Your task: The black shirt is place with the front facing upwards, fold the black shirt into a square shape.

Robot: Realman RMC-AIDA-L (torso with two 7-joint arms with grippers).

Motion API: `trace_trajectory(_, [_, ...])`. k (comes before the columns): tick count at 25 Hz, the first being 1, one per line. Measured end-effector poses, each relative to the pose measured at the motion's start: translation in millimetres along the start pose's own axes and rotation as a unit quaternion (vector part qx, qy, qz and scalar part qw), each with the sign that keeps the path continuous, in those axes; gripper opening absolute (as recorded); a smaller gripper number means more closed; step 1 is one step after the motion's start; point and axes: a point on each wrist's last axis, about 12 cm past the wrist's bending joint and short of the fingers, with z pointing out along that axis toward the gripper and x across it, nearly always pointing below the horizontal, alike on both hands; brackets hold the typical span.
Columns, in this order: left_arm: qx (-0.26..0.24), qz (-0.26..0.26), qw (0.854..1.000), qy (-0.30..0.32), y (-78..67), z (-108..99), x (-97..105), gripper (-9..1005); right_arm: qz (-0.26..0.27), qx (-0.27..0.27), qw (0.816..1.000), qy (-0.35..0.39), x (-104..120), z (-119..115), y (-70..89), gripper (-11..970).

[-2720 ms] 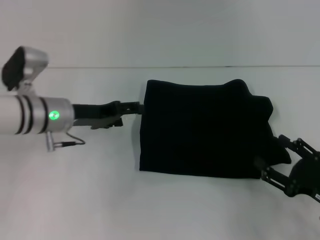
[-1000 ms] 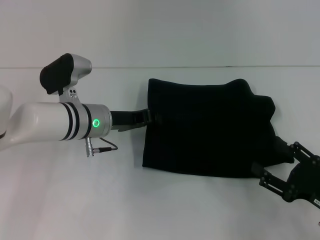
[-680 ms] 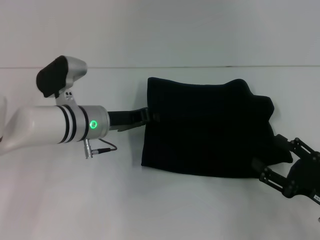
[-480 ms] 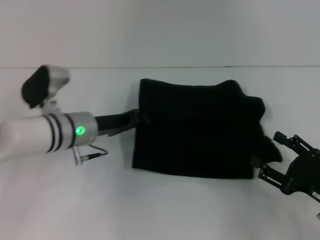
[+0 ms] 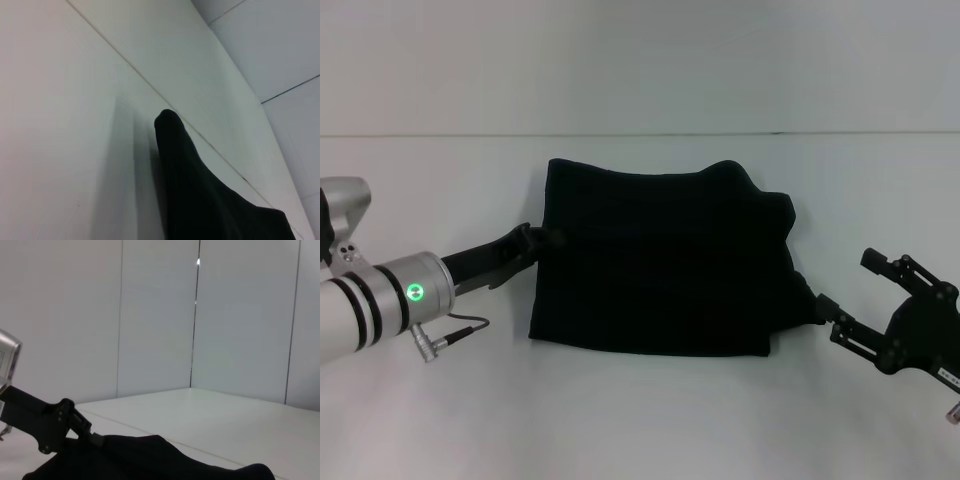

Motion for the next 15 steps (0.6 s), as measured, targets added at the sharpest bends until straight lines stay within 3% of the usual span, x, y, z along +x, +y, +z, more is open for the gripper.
trace_trajectory(9, [0.031,0.031,0.999,0.024,-6.3,-2,2,152,0.002,0.008,1.000,-0.003,-1,0,-1.9,856])
trace_trajectory(15, [0.043,0.051,0.997,0.025,6.8,-26,-1,396,0.009,0.025,1.000,-0.012,-2,1,-4.8,856])
